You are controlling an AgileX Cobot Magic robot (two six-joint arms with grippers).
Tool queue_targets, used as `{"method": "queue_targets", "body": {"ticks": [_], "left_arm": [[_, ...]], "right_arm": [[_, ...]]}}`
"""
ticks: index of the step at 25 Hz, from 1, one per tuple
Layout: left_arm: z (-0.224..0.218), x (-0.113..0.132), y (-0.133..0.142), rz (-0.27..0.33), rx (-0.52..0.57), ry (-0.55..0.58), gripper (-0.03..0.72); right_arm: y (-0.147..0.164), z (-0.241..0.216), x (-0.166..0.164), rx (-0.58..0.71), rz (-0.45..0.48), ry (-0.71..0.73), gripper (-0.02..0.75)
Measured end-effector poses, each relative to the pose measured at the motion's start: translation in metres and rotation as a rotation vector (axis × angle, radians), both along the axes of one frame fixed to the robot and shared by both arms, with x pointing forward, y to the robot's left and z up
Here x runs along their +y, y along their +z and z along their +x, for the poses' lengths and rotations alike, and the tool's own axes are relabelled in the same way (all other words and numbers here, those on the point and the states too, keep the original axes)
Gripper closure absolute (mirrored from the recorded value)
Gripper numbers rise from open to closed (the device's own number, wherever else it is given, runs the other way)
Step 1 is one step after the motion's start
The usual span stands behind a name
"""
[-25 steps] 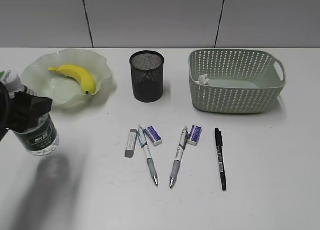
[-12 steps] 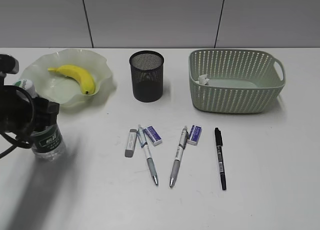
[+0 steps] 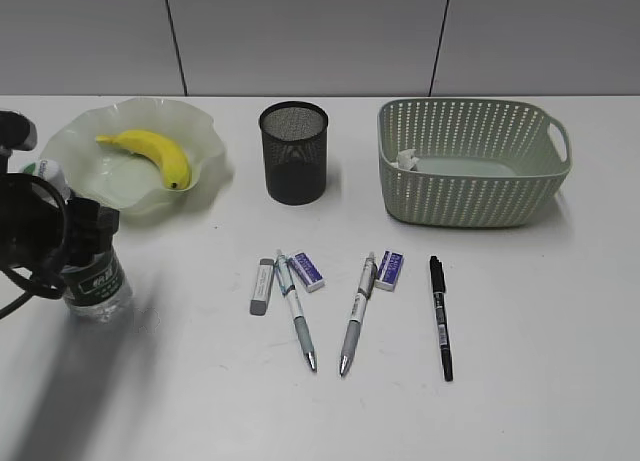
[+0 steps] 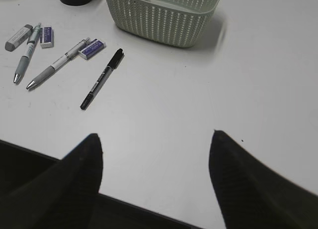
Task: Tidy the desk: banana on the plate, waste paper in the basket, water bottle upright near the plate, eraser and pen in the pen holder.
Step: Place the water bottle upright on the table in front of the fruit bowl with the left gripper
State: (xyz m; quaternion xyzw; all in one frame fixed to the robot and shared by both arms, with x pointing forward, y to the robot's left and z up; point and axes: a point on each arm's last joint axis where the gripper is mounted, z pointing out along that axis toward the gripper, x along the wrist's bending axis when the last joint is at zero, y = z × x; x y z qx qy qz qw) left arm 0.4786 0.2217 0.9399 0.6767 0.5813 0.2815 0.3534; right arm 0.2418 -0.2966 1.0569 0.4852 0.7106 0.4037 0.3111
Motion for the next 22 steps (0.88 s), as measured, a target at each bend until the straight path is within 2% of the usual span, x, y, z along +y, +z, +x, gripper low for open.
{"method": "queue_targets", "body": {"ticks": [11,19,22], "left_arm": [[-0.010,0.001,0.026,-0.046,-0.062,-0.015,0.121],[-0.037,0.007,0.075,-0.131,-0.188,-0.057,0.121],[-0.052,0.010,0.092,-0.141,-0.231,-0.100,0.121]], "right_arm": [[0.000,0.000,0.000,0.000,0.000,0.000,0.209],[0.000,0.000,0.000,0.000,0.000,0.000,0.209],[0.000,0.000,0.000,-0.001,0.000,0.000,0.209]]}}
